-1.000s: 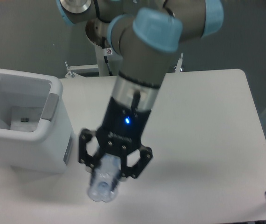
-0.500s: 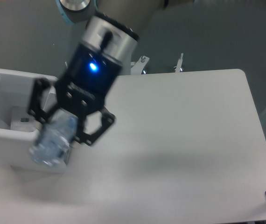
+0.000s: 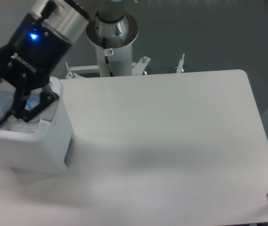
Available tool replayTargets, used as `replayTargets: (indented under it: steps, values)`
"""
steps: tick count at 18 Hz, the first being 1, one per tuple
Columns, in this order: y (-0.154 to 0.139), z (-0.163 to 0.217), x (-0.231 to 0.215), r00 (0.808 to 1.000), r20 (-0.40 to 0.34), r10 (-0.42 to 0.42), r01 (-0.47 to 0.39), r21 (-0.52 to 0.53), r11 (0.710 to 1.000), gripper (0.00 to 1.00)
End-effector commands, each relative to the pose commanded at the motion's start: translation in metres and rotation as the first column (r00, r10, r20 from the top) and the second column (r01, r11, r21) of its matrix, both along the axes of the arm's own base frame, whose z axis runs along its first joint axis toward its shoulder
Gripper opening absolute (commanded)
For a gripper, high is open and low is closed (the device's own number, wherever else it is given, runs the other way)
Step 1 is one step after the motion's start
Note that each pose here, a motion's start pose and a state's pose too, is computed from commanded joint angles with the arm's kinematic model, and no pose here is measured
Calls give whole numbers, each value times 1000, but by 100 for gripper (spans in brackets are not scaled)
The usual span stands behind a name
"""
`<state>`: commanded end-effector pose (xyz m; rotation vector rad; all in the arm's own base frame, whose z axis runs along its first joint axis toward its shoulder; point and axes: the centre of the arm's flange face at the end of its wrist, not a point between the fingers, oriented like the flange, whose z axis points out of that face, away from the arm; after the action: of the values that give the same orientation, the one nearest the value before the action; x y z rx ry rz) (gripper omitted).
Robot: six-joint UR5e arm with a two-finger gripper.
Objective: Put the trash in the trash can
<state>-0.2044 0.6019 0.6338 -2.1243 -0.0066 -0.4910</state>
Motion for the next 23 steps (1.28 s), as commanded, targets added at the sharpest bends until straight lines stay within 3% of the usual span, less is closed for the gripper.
replayTargets:
  steps: [8, 15, 19, 23]
  values:
    - [2, -35, 25, 999, 7, -47, 47, -25, 999, 28]
    - [5, -79, 47, 993, -1, -118, 117, -65, 991, 36]
    - [-3, -88, 53, 991, -10, -134, 133, -72, 989, 51]
    - [-13, -82, 59, 991, -18, -131, 130, -67, 989, 90]
